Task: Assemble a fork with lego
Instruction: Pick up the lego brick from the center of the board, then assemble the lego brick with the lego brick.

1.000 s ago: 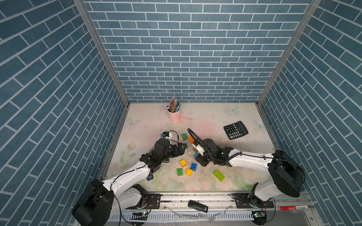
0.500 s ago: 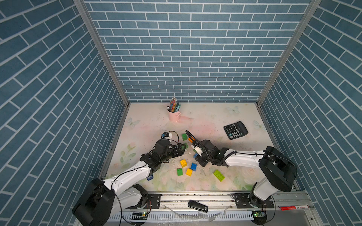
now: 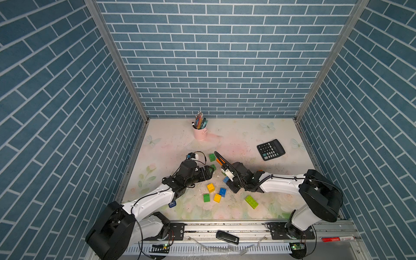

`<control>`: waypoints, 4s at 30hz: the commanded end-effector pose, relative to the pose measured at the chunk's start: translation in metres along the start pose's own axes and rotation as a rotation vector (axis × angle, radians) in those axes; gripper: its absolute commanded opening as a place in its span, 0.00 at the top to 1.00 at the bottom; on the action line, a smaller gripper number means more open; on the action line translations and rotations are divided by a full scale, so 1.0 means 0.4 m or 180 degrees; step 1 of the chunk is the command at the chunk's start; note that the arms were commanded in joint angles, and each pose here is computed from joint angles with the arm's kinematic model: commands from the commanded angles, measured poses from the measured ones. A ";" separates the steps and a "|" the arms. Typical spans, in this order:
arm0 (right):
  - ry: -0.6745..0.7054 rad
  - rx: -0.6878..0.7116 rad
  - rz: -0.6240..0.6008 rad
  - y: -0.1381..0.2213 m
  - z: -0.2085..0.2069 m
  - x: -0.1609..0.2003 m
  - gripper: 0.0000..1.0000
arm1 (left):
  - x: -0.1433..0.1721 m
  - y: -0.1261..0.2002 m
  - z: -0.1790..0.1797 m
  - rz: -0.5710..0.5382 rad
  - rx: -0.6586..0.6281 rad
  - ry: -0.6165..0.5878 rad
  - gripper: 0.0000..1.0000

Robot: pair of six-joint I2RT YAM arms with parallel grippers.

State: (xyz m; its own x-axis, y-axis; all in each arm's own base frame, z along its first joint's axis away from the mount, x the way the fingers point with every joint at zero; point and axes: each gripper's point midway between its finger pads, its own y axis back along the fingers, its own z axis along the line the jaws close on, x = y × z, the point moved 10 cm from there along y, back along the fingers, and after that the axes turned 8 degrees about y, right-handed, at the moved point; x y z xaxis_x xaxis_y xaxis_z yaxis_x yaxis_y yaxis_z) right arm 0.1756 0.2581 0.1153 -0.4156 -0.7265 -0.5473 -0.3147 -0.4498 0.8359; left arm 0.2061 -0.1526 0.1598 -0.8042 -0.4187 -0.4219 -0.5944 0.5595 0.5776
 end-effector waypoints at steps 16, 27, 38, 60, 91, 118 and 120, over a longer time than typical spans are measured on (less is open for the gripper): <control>-0.0055 -0.0247 0.0445 0.056 0.020 0.046 0.59 | 0.010 -0.009 -0.025 0.0017 0.0045 -0.0105 0.10; -0.0087 -0.0270 0.0392 0.023 0.014 0.007 0.57 | 0.008 -0.004 -0.005 -0.0024 0.0070 0.0018 0.10; -0.0080 -0.0266 0.0454 0.010 0.012 0.008 0.60 | 0.009 -0.012 -0.001 -0.0003 0.0059 0.0021 0.10; -0.0122 -0.0231 0.0401 0.004 0.007 -0.001 0.64 | 0.005 -0.011 -0.005 -0.0011 0.0063 0.0014 0.10; -0.0471 -0.0184 0.0085 0.240 -0.098 -0.099 0.76 | -0.197 -0.114 -0.071 0.0225 0.0089 -0.0042 0.25; -0.0214 -0.0265 0.0332 0.165 -0.126 -0.219 0.78 | -0.212 -0.216 -0.029 0.0678 -0.0033 0.0116 0.40; -0.0218 -0.0266 0.0344 0.159 -0.126 -0.220 0.78 | -0.214 -0.219 -0.031 0.0692 -0.0012 0.0107 0.40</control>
State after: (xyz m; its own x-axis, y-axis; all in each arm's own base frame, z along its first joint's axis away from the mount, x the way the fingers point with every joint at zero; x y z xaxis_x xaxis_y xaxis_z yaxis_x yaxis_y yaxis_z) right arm 0.2325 0.2648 0.2186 -0.5198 -0.7195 -0.4606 -0.2069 -0.4171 0.8850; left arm 0.3220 -0.1732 0.1513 -0.9062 -0.3339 -0.2595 -0.4183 0.6175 0.6662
